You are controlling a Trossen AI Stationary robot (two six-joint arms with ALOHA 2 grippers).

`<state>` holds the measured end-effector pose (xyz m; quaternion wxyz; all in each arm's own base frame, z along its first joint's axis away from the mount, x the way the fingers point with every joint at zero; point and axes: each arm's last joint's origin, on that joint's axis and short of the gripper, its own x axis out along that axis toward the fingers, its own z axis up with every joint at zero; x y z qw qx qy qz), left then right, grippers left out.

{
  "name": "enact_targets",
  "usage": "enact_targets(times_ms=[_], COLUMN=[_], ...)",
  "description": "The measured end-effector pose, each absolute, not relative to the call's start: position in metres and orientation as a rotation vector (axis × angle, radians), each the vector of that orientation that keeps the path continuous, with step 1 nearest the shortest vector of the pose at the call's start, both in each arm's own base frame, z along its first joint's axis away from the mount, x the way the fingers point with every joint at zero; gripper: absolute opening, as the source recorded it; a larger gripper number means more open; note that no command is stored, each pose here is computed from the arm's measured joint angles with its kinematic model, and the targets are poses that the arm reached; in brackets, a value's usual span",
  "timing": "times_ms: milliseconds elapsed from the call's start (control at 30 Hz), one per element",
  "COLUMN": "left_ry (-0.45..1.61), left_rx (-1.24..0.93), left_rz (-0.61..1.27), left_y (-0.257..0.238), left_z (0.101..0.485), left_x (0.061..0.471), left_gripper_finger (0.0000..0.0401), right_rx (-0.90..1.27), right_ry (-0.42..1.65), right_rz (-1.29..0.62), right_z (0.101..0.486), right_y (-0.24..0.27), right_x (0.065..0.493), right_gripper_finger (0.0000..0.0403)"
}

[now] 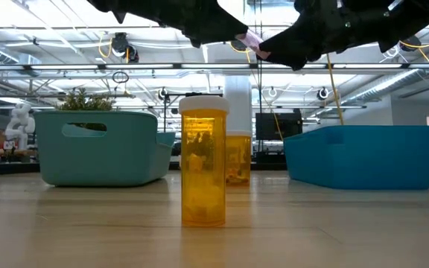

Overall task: Pick and place medicine bottles into bin by pill shape (circle, oval)
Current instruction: Put the top right small pink pill bottle into the green bin

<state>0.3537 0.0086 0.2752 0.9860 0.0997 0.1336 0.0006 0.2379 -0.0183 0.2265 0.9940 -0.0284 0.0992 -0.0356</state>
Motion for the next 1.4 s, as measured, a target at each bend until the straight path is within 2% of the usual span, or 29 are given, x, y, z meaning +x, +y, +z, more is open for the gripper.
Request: enact_targets(times_ms=[233, 400, 733, 967, 1400], left_ry=[0.326, 0.389, 0.660, 0.878, 0.908], left_rx=[0.190, 0.168, 0.072, 0.004, -0.029], left_rz=[0.006, 0.012, 0.074, 0.149, 0.197], left_y=[0.014, 0.015, 0.014, 0.015, 0.015], left_z=[0.273, 0.280, 0.291, 0.276, 0.223], left_x=[0.349, 0.335, 0.286, 0.266, 0.257], left_gripper_finger=[0.0126, 0.0126, 0.0127, 0.0127, 0.0127], right_rx=[-0.056, -0.085, -0.096, -0.092, -0.072], right_ry=[0.318, 0.378, 0.393, 0.350, 0.330], right_rz=[-0.079, -0.116, -0.113, -0.115, -0.119], right_z=[0.215, 0.210, 0.210, 0.217, 0.221], right_y=[-0.019, -0.020, -0.020, -0.019, -0.019], right_x=[0.235, 0.233, 0.231, 0.229, 0.227], right_gripper_finger=[0.0300, 0.0324, 0.0301, 0.0285, 0.0281])
